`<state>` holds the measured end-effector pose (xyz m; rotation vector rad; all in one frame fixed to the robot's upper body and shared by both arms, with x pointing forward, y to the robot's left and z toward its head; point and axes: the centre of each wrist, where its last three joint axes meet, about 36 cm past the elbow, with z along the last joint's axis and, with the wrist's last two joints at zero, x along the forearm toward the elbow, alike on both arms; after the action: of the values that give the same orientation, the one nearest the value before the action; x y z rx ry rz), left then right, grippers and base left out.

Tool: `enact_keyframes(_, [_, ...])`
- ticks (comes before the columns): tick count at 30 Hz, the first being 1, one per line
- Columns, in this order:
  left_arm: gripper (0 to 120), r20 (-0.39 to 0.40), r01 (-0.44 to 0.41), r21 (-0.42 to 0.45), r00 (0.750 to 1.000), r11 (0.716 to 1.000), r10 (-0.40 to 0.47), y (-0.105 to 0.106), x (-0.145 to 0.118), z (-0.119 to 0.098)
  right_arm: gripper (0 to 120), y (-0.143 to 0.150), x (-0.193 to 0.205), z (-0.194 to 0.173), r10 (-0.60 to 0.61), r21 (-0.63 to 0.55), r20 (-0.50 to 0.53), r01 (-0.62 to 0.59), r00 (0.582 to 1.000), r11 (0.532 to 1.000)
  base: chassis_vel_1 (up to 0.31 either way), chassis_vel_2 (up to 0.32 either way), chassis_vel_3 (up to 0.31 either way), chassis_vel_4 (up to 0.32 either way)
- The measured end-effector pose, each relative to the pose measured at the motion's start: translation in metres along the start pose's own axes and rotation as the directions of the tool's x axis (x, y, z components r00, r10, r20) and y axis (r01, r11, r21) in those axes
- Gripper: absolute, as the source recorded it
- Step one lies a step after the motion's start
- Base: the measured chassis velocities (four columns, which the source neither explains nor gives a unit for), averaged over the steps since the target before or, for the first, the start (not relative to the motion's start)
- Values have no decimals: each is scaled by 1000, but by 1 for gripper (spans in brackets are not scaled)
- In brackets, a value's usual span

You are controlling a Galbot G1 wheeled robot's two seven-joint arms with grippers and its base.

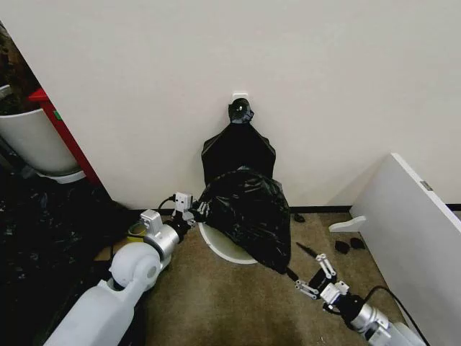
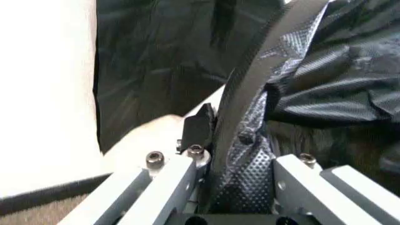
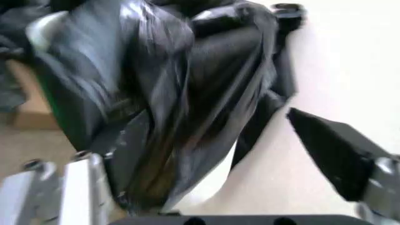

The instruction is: Place the garbage bag over the trash bin.

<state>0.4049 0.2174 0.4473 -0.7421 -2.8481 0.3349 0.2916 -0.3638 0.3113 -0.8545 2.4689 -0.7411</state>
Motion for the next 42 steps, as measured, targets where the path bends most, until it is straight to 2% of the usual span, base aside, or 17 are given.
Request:
enact_keyframes(1, [1,-1,8,4,1000,1000,-8,-2,0,1,88,1,0,0,24,-27,1,-24,1000,999,0,0,0,0])
enact_keyframes(4, [1,-7,64,17,998,998,-64,-6,-1,5,99,13,-6,-8,109,-219,18,-103,994,970,0,0,0,0])
enact_keyframes(7, [1,-13,84,25,996,996,-84,-6,-1,8,100,16,-9,-11,126,-270,28,-114,992,956,0,0,0,0])
enact_keyframes(8, [1,-19,107,39,994,994,-106,-8,-1,11,100,20,-16,-14,149,-328,33,-130,988,936,0,0,0,0])
enact_keyframes(13, [1,-35,156,73,987,985,-154,-10,-2,19,100,33,-28,-22,178,-426,35,-146,983,893,0,0,0,0])
enact_keyframes(18, [1,-40,174,84,984,981,-171,-10,-3,22,100,39,-36,-29,201,-488,32,-160,979,858,0,0,0,0])
enact_keyframes(19, [1,-42,179,86,984,980,-176,-10,-4,23,100,39,-39,-31,215,-503,21,-176,976,846,0,0,0,0])
enact_keyframes(21, [1,-46,197,90,980,976,-194,-11,-4,26,100,36,-51,-42,311,-523,-105,-319,945,791,0,0,0,0])
enact_keyframes(22, [1,-46,197,90,980,976,-194,-11,-4,26,100,36,-51,-42,311,-523,-105,-319,945,791,0,0,0,0])
enact_keyframes(24, [1,-48,209,92,978,974,-205,-12,-4,28,100,35,-58,-50,370,-527,-177,-406,912,747,0,0,0,0])
enact_keyframes(26, [1,-50,216,94,976,972,-212,-13,-4,29,100,37,-61,-54,379,-532,-178,-413,908,739,0,0,0,0])
enact_keyframes(29, [1,-46,218,96,976,971,-215,-16,-4,29,100,54,-67,-83,308,-515,-104,-316,946,797,0,0,0,0])
enact_keyframes(31, [1,-44,216,94,976,972,-213,-17,-3,28,100,59,-67,-91,277,-501,-100,-289,955,815,0,0,0,0])
enact_keyframes(33, [1,-37,207,84,978,975,-204,-19,-4,26,100,70,-68,-113,169,-425,-125,-207,978,881,0,0,0,0])
enact_keyframes(34, [1,-33,204,80,979,976,-202,-19,-4,25,100,71,-69,-117,143,-407,-131,-185,981,895,0,0,0,0])
enact_keyframes(40, [1,-27,198,68,980,978,-197,-21,-5,24,98,70,-73,-119,67,-356,-170,-125,983,926,0,0,0,0])
enact_keyframes(42, [1,-28,198,66,980,978,-197,-22,-4,25,90,68,-74,-115,67,-340,-203,-134,977,931,0,0,0,0])
